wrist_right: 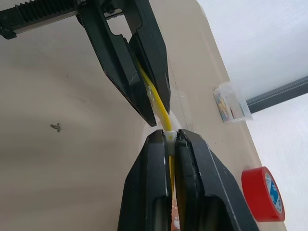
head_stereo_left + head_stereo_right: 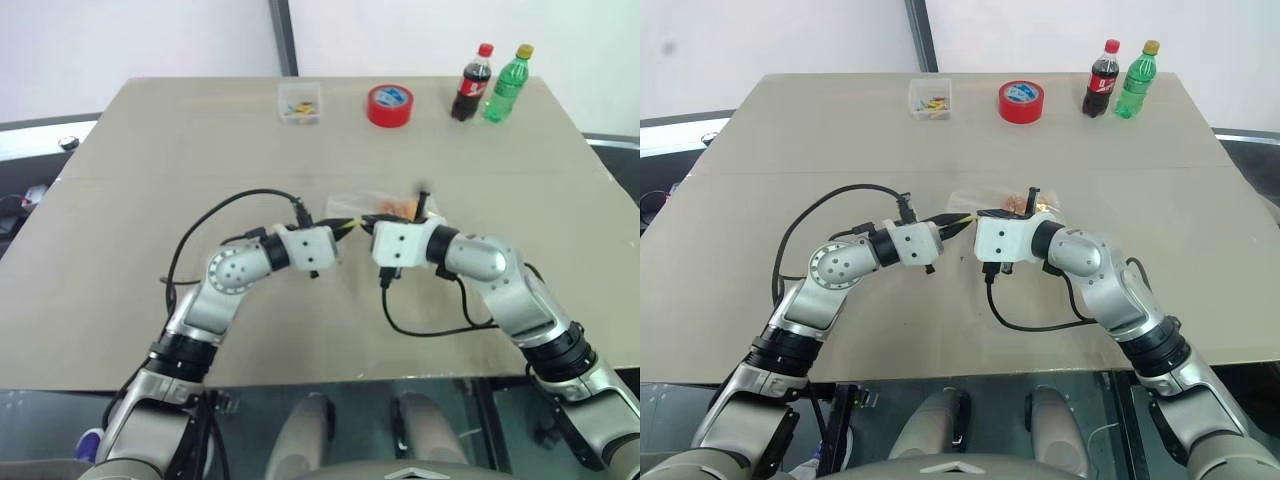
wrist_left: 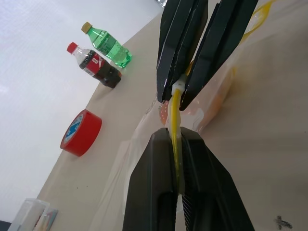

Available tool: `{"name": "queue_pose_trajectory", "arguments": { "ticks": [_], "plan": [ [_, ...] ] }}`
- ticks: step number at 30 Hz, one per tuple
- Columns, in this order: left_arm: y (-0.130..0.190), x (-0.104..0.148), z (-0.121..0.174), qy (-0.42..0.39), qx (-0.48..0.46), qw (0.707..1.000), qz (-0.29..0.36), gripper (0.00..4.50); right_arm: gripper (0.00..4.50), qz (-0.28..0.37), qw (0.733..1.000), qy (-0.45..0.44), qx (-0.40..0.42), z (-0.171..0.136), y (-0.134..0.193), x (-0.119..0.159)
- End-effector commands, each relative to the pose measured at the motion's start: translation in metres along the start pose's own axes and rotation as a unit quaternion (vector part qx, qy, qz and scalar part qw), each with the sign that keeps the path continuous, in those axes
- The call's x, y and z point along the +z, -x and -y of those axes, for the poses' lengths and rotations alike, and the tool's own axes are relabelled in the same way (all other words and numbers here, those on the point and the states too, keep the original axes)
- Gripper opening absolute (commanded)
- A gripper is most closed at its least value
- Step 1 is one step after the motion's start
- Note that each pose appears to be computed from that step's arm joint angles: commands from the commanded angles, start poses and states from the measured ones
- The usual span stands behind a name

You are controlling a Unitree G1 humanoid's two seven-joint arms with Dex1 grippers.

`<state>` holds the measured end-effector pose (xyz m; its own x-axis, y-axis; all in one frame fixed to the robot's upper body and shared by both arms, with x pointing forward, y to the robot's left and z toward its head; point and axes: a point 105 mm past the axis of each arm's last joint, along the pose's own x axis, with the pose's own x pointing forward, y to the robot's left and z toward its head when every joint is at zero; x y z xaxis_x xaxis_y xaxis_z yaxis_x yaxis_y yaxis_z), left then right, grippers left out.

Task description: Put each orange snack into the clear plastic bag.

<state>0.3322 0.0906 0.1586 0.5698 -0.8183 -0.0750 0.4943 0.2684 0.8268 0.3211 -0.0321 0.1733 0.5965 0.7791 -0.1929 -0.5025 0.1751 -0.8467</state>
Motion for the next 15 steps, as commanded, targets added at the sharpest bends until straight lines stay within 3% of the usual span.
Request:
{"name": "queue_pose_trajectory", "arguments": {
  "ticks": [1,15],
  "plan": [
    [0.002,0.008,-0.011,-0.009,0.020,1.000,0.012,0.00,0.12,0.018,0.999,0.021,-0.026,0.014,0.005,0.012],
    [0.006,0.008,-0.014,-0.002,0.036,0.999,0.015,0.00,0.12,-0.081,0.995,-0.003,-0.050,0.015,0.032,-0.033]
  ]
}}
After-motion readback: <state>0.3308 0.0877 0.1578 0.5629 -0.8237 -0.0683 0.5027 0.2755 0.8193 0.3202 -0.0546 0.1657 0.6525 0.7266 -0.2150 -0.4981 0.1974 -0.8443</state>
